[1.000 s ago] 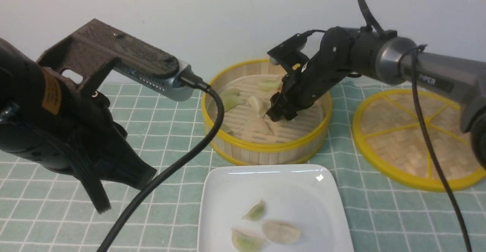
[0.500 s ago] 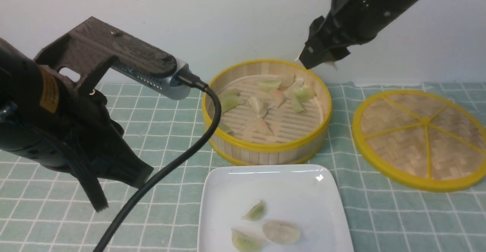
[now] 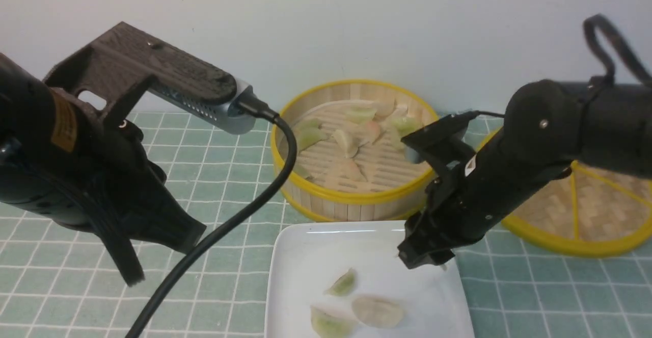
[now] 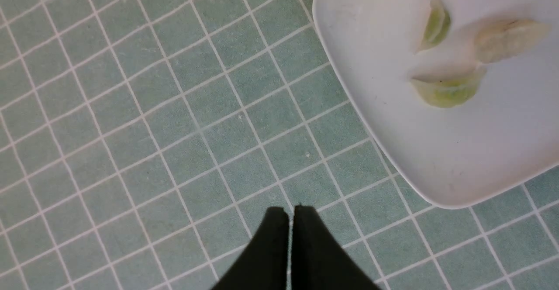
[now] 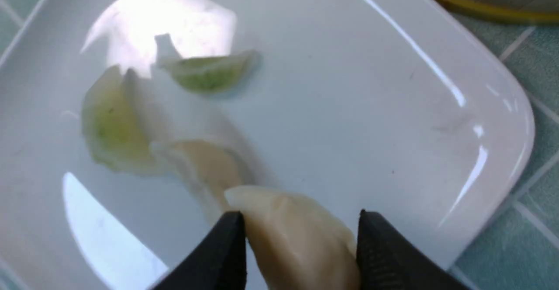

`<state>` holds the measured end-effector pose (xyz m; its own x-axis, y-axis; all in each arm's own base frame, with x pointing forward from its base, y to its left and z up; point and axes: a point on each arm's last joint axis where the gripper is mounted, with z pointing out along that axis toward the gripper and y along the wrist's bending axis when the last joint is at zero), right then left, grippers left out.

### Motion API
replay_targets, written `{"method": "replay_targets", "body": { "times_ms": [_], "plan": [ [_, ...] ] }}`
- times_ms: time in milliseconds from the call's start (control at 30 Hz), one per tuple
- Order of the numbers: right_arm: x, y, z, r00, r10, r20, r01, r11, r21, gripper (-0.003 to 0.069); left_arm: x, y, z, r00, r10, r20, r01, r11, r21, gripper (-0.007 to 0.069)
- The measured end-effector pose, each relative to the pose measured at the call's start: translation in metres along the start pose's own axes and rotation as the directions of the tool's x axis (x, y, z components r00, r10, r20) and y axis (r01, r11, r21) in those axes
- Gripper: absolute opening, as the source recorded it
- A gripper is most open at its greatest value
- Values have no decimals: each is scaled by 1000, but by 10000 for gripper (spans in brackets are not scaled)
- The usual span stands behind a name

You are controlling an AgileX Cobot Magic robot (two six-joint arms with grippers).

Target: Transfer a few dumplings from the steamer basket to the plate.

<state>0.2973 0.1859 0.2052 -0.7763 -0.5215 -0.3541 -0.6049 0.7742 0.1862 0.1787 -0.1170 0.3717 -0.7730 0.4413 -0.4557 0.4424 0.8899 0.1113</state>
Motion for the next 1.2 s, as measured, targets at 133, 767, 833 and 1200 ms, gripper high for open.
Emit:
{"method": "replay_targets", "body": {
  "times_ms": [133,767,833,1200],
  "plan": [
    [-3,-5,27,997,79,7,-79,997,-19,304,0,0,0,1000,0,5,0,1000,1,-6],
    [7,26,-116,950,60,306,-69,997,20,380,-4,-1,0,999,0,47,0,1000,9,-6],
    [16,31,-144,927,48,372,-69,997,44,336,-5,-1,0,998,0,56,0,1000,11,-6],
    [218,61,-333,351,-120,929,-267,938,222,-11,-14,-3,-1,988,-2,154,-2,1000,30,-6]
  ]
}}
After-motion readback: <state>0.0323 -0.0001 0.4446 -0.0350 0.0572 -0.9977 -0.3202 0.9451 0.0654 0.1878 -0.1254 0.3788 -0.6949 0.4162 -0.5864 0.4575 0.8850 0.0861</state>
